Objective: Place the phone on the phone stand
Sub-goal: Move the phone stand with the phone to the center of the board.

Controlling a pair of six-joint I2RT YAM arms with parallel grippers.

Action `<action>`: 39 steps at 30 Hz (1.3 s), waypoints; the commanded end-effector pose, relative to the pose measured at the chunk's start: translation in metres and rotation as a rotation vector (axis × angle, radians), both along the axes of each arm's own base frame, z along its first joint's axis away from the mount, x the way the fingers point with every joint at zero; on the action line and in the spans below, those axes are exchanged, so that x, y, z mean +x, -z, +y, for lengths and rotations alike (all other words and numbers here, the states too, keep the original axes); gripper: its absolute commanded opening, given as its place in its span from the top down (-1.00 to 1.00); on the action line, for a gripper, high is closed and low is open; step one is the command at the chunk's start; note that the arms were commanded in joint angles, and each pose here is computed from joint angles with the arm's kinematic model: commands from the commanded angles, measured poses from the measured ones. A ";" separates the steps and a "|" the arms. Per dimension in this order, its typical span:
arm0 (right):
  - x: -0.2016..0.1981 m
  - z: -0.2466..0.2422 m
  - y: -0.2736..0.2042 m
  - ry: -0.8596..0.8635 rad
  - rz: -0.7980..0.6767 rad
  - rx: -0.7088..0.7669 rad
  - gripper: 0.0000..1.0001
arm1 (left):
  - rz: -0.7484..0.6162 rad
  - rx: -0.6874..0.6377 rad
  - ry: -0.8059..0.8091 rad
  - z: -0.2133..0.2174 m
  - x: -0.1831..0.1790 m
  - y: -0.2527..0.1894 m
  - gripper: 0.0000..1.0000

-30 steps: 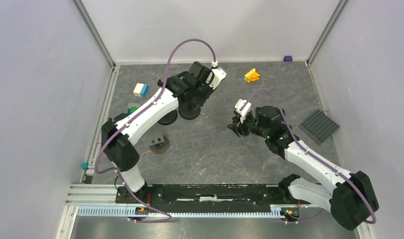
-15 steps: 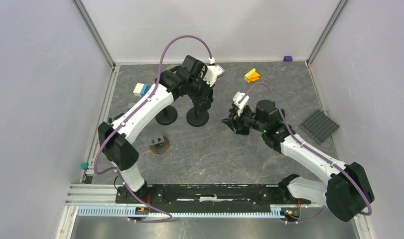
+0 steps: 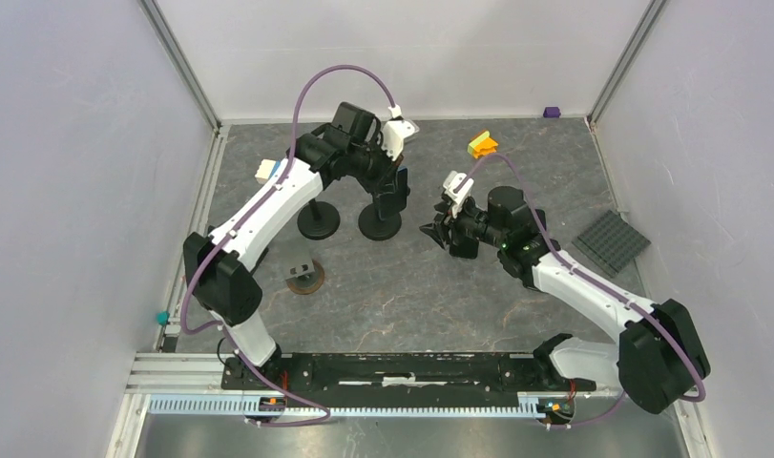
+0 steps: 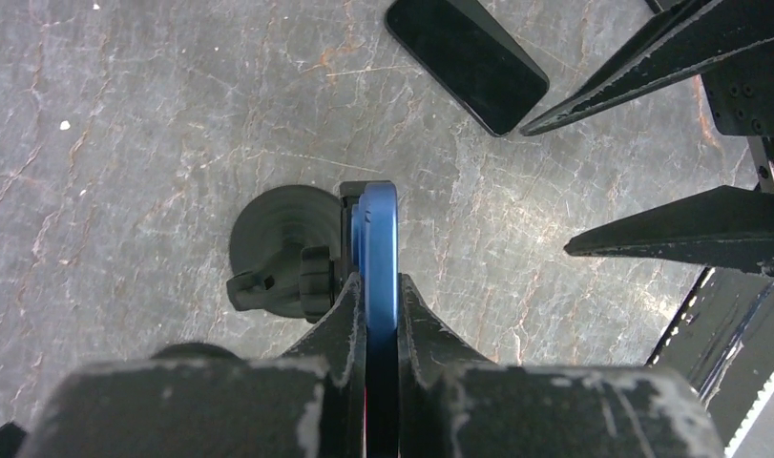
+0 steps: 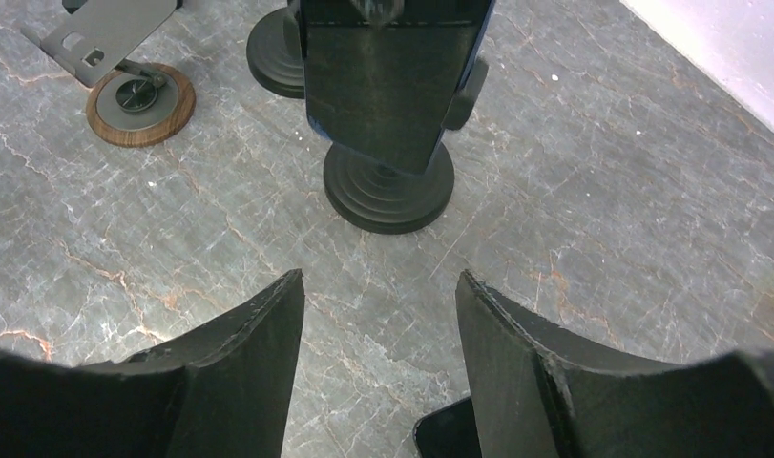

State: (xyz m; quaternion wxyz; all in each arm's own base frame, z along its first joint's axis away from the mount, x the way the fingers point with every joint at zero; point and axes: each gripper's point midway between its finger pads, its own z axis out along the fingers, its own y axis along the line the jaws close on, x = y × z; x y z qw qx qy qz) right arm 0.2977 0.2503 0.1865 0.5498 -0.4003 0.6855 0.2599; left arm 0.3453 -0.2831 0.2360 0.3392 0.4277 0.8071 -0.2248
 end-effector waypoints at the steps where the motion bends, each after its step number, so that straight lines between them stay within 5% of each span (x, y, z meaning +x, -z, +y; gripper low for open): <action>1: 0.013 0.012 -0.035 -0.023 -0.070 0.063 -0.30 | -0.152 -0.081 0.070 -0.013 0.010 -0.028 0.84; 20: 0.020 0.010 -0.023 -0.002 -0.047 0.045 -0.32 | -0.169 -0.051 0.061 -0.010 0.012 -0.023 0.12; 31: 0.020 0.010 -0.029 -0.003 -0.053 0.055 -0.33 | -0.136 -0.102 0.057 -0.011 -0.002 -0.037 -0.57; 39: 0.020 0.012 -0.029 -0.015 -0.050 0.055 -0.33 | -0.105 -0.091 0.018 -0.006 -0.001 -0.029 -0.56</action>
